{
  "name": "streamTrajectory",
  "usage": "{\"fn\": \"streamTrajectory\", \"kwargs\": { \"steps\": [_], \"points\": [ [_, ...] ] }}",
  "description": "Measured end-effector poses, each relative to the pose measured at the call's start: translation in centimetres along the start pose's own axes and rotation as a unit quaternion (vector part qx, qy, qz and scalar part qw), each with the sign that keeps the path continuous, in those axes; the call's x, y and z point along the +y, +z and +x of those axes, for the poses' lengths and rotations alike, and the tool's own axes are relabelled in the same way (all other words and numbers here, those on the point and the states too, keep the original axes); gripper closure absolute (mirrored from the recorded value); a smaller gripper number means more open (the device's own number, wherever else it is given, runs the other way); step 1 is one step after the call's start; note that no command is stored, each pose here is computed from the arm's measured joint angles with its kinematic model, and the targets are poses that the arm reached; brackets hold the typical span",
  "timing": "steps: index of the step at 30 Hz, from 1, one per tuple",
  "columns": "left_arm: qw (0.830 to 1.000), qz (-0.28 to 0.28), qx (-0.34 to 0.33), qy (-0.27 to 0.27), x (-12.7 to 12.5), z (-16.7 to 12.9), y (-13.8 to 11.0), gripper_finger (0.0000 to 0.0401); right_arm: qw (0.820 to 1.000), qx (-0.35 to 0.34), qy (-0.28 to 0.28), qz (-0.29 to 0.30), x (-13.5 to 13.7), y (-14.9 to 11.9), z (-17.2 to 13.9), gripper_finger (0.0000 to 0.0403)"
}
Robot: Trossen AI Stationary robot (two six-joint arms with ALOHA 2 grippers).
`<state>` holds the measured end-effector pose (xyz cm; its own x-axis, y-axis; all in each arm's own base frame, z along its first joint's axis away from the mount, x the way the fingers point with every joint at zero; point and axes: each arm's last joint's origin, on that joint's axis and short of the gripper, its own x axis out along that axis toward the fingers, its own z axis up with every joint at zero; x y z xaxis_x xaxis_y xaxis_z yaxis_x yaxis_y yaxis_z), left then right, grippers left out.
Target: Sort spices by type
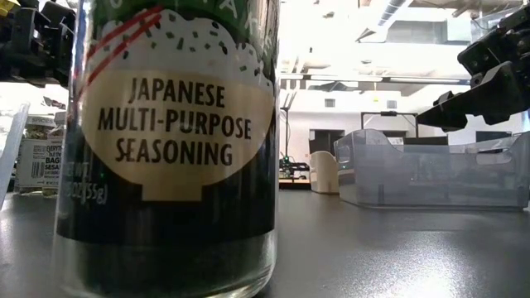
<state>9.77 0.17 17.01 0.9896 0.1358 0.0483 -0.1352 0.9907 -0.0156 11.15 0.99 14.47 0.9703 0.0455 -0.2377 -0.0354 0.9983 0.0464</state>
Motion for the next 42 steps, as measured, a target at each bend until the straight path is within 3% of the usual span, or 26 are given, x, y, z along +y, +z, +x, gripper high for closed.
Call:
{"fn": "streamTrajectory", "kwargs": {
  "steps": [14, 21, 26, 31, 38, 42],
  "points": [
    [1.0, 0.0, 0.0, 0.0, 0.0, 0.0, 0.0, 0.0145, 1.0, -0.005, 0.0, -0.004, 0.0, 0.2, 0.0, 0.012],
    [1.0, 0.0, 0.0, 0.0, 0.0, 0.0, 0.0, 0.0145, 1.0, -0.029, 0.001, -0.003, 0.1, 1.7, -0.3, 0.012],
    [1.0, 0.0, 0.0, 0.0, 0.0, 0.0, 0.0, 0.0145, 0.999, -0.048, 0.003, -0.005, 0.2, 4.4, -1.1, 0.012],
    [1.0, 0.0, 0.0, 0.0, 0.0, 0.0, 0.0, 0.0145, 1.0, -0.007, -0.01, -0.013, 0.3, 7.4, -2.5, 0.012],
    [1.0, 0.0, 0.0, 0.0, 0.0, 0.0, 0.0, 0.0145, 0.994, 0.053, -0.057, 0.073, 0.3, 13.5, -5.0, 0.012],
    [1.0, 0.0, 0.0, 0.0, 0.0, 0.0, 0.0, 0.0145, 0.974, 0.135, -0.109, 0.145, 0.3, 16.5, -5.6, 0.012]
  ]
}}
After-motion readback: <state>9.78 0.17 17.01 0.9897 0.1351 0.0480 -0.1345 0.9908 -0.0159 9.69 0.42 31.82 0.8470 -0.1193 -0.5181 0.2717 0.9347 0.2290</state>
